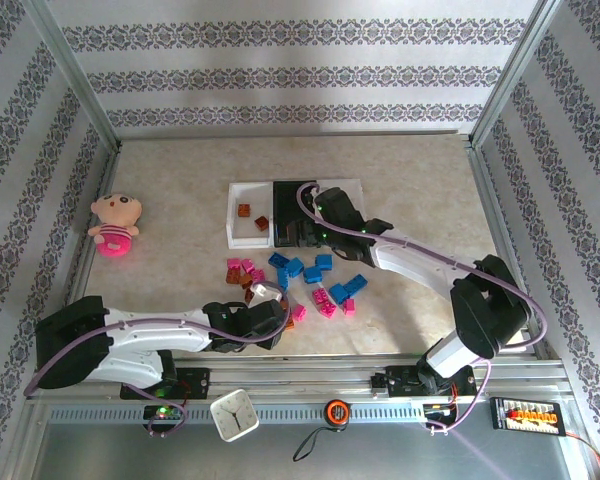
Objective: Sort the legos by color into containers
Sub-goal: Pick up the lego from the middle-left of the table, then place the lego in the container.
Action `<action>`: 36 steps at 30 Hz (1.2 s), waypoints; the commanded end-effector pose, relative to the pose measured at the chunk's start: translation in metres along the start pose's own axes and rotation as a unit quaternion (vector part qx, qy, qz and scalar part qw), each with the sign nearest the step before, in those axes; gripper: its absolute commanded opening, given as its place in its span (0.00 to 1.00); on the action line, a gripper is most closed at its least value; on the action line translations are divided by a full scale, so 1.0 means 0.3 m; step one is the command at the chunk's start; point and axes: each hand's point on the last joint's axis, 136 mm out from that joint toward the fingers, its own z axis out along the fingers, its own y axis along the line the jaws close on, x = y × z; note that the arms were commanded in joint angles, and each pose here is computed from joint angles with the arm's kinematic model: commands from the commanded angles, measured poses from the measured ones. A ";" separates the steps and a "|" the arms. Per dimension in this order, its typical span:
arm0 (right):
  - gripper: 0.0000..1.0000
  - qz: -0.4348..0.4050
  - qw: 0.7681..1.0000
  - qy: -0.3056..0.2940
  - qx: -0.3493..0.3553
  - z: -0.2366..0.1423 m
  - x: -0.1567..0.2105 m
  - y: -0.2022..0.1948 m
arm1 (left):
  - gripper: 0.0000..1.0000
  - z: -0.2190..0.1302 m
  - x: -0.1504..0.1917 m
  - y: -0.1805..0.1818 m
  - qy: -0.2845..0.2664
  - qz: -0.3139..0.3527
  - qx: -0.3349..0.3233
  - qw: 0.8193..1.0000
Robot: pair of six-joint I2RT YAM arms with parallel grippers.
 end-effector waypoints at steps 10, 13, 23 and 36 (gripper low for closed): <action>0.71 0.029 0.999 -0.017 0.020 -0.049 0.021 -0.081 | 0.40 -0.002 0.050 0.024 0.020 0.002 -0.021 1.000; 0.71 0.034 0.999 -0.022 0.023 -0.065 0.018 -0.099 | 0.32 -0.025 0.023 0.012 0.005 0.000 -0.010 1.000; 0.71 0.051 0.998 -0.033 0.024 -0.119 0.051 -0.130 | 0.32 -0.289 -0.448 0.158 -0.168 -0.061 0.009 0.984; 0.72 0.059 0.998 -0.005 0.022 -0.168 0.211 -0.159 | 0.28 -0.052 -0.942 0.439 -0.173 -0.140 -0.047 0.974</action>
